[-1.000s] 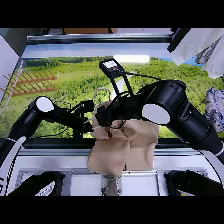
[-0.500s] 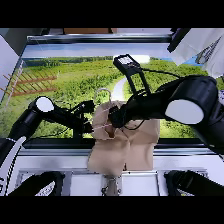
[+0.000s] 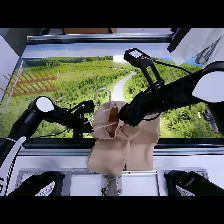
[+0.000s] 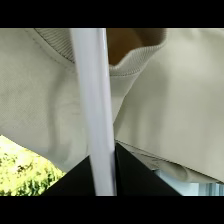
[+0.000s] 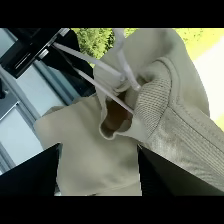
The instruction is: Fold the clothes and pants, and hang the long-sleeved shirts on hangers.
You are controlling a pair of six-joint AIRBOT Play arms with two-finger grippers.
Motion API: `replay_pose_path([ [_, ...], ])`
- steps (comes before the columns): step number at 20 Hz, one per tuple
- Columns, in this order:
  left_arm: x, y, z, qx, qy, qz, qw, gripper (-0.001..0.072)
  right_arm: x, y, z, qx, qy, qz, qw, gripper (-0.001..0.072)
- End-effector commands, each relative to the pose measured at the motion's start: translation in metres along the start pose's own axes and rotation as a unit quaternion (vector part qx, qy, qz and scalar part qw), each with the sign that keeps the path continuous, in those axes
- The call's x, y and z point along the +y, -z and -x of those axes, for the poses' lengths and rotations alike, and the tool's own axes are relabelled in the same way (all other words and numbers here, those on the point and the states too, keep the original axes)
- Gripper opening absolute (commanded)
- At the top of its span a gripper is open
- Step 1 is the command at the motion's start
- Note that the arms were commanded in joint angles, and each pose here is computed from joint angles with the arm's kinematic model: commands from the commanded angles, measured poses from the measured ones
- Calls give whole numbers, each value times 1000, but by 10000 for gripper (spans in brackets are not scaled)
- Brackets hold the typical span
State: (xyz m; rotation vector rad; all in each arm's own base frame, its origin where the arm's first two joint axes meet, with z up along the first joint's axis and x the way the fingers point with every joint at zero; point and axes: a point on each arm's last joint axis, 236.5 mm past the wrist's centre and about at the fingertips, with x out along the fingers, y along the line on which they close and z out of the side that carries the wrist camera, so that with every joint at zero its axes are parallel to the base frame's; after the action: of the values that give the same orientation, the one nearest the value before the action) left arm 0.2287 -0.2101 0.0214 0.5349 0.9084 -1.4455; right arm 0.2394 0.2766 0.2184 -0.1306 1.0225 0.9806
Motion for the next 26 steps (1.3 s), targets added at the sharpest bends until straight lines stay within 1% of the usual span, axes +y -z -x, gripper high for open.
replay_pose_path([
  [1,0,0,0,0,0,0,1000,18,2,-1,10,-9,-40,69,997,516],
  [4,-2,1,0,1,4,1,1000,18,-7,-1,11,-10,-24,74,997,516],
  [6,-2,1,0,1,4,0,1000,18,-18,-2,13,-13,-11,133,991,516],
  [8,-2,1,0,2,5,0,1000,18,-38,-1,23,-23,0,157,987,516],
  [9,-3,1,0,2,7,0,1000,18,-48,2,31,-33,-3,166,986,516],
  [11,-3,1,0,2,7,0,1000,19,-64,7,43,-71,-33,175,982,516],
  [13,-3,1,0,2,7,1,1000,18,-83,13,56,-131,-73,153,977,516],
  [15,-3,1,0,2,7,1,1000,19,-105,21,61,-173,-91,110,974,517],
  [18,-1,1,0,1,3,1,1000,18,-107,31,54,-170,-101,118,973,517],
  [19,-2,1,0,1,4,0,1000,18,-107,32,53,-169,-95,134,972,517],
  [22,-2,1,0,1,4,1,1000,18,-129,38,59,-171,-73,129,974,517],
  [25,-2,1,0,1,4,1,1000,18,-155,64,63,-166,-90,100,977,517],
  [26,-2,1,0,1,4,1,1000,18,-160,72,64,-174,-111,88,975,516],
])
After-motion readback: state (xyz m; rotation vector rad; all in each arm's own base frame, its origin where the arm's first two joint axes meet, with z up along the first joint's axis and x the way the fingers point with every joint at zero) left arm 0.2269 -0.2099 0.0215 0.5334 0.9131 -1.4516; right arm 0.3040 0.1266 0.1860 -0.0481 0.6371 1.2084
